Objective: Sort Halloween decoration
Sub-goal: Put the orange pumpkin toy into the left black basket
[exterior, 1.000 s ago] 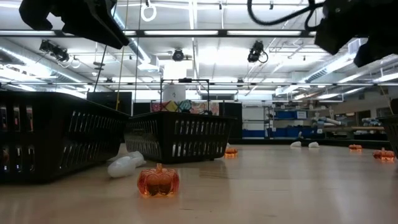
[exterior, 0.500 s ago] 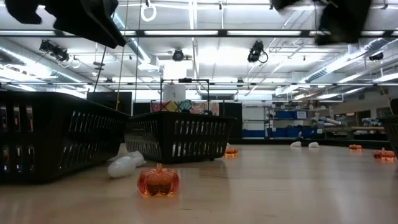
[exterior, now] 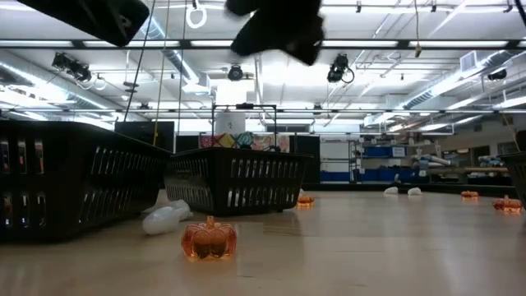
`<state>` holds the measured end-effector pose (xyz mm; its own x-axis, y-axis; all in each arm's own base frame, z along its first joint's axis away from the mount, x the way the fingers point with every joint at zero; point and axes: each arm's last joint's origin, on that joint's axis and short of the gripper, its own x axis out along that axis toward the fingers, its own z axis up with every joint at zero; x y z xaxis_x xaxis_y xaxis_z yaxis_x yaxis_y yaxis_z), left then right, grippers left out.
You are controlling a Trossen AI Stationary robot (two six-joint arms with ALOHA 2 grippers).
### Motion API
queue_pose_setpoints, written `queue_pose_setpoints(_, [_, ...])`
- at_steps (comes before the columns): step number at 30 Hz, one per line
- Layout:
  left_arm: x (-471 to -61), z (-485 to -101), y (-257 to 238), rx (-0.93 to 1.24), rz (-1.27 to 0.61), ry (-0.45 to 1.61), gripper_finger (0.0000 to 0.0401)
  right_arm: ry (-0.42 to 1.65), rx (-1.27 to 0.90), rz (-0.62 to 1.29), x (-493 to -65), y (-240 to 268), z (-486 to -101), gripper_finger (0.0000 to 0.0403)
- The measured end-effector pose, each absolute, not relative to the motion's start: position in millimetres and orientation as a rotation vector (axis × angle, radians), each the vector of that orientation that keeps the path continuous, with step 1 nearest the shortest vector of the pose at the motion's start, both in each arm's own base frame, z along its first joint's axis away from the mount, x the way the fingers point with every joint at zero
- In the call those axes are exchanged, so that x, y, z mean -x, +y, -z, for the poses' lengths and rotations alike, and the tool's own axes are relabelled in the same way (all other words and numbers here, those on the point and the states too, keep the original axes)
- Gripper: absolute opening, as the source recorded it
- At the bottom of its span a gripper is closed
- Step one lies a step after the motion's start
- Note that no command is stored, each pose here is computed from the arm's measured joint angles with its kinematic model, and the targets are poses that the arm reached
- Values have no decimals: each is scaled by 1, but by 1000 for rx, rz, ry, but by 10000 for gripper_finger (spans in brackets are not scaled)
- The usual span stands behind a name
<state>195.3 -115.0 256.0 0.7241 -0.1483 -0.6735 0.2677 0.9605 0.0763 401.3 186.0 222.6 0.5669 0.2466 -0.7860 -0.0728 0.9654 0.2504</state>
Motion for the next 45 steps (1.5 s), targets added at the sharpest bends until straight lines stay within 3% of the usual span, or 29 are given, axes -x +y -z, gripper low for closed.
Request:
queue_pose_setpoints(9, [-179,-256,-139,-50,266,739,155,1055,-8,-302,-427,233,-181,161])
queue_pose_setpoints(19, [-175,-256,-143,-92,233,709,155,1061,55,-166,-435,230,-153,226])
queue_pose_setpoints(25, [-175,-256,-143,-95,231,710,155,1023,92,-138,-432,233,-148,231])
queue_pose_setpoints(36, [-175,-256,-143,-95,231,710,155,1030,26,-148,-421,229,-116,205])
queue_pose_setpoints(45, [-175,-256,-143,-95,231,710,155,1026,43,-117,-419,228,-114,109])
